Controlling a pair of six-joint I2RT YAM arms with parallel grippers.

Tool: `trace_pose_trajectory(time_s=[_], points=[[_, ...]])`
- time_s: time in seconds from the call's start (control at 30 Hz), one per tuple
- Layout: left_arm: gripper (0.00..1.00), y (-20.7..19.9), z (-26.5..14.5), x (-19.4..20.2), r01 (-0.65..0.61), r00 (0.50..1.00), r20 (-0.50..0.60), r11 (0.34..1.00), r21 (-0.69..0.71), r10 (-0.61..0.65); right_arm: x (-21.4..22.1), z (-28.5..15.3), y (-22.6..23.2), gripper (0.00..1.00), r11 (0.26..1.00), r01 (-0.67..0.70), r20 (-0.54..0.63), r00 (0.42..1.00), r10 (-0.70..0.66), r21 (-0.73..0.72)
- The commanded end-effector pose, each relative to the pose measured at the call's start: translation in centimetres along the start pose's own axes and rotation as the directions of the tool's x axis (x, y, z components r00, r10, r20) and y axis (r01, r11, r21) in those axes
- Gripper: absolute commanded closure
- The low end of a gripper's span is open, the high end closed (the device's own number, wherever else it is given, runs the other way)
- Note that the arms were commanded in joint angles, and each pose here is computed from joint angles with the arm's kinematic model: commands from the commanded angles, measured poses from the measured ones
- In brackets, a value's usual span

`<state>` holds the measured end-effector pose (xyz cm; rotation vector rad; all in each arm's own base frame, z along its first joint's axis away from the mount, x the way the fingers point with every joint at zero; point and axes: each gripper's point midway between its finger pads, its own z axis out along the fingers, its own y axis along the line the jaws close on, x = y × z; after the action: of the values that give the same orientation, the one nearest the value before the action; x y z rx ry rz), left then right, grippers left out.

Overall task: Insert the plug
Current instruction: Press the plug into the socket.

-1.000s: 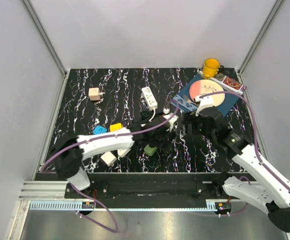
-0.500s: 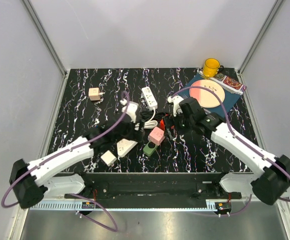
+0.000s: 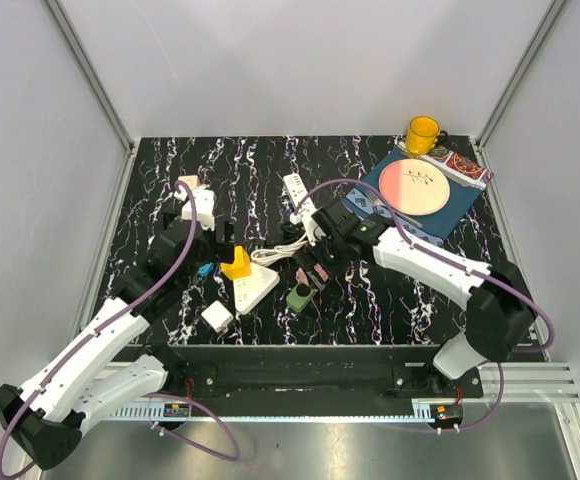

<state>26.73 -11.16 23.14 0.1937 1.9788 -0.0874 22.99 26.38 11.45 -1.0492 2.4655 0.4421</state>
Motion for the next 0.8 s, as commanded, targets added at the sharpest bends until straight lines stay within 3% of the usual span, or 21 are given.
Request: trace_pose_trajectory(time_s=[0.0,0.27,0.4,0.53,0.57,0.67,0.77], points=[[0.01,3.1,0.2,0.4,-0.066,0.997,0.037,0.988,-0.140,0.072,-2.5,-0.2,-1.4,0.12,0.995,0.057,0.033,0.998,-0.060,0.076],[0.01,3.4,1.1,2.0,-0.082,0.997,0.004,0.985,-0.153,0.083,-2.7,2.0,-1.4,0.13,0.993,0.104,-0.019,0.994,-0.103,0.050],[0.01,3.8,1.1,1.8,-0.074,0.997,0.013,0.983,-0.166,0.078,-1.8,3.2,-1.0,0.25,0.993,0.119,-0.066,0.991,-0.118,0.016],[0.01,4.2,0.9,1.7,-0.066,0.997,0.025,0.982,-0.179,0.072,0.6,4.3,-0.4,0.56,0.990,0.138,-0.155,0.978,-0.140,-0.026],[0.01,4.3,0.9,1.7,-0.064,0.997,0.026,0.981,-0.181,0.070,1.2,4.5,-0.5,0.70,0.990,0.141,-0.181,0.973,-0.143,-0.025],[0.01,4.3,0.9,1.7,-0.063,0.997,0.028,0.982,-0.179,0.069,3.1,5.2,-0.6,0.91,0.987,0.162,-0.249,0.955,-0.163,-0.023],[0.01,4.4,0.9,1.9,-0.066,0.997,0.022,0.981,-0.182,0.071,4.8,5.7,-1.0,1.00,0.985,0.171,-0.315,0.934,-0.168,-0.018]])
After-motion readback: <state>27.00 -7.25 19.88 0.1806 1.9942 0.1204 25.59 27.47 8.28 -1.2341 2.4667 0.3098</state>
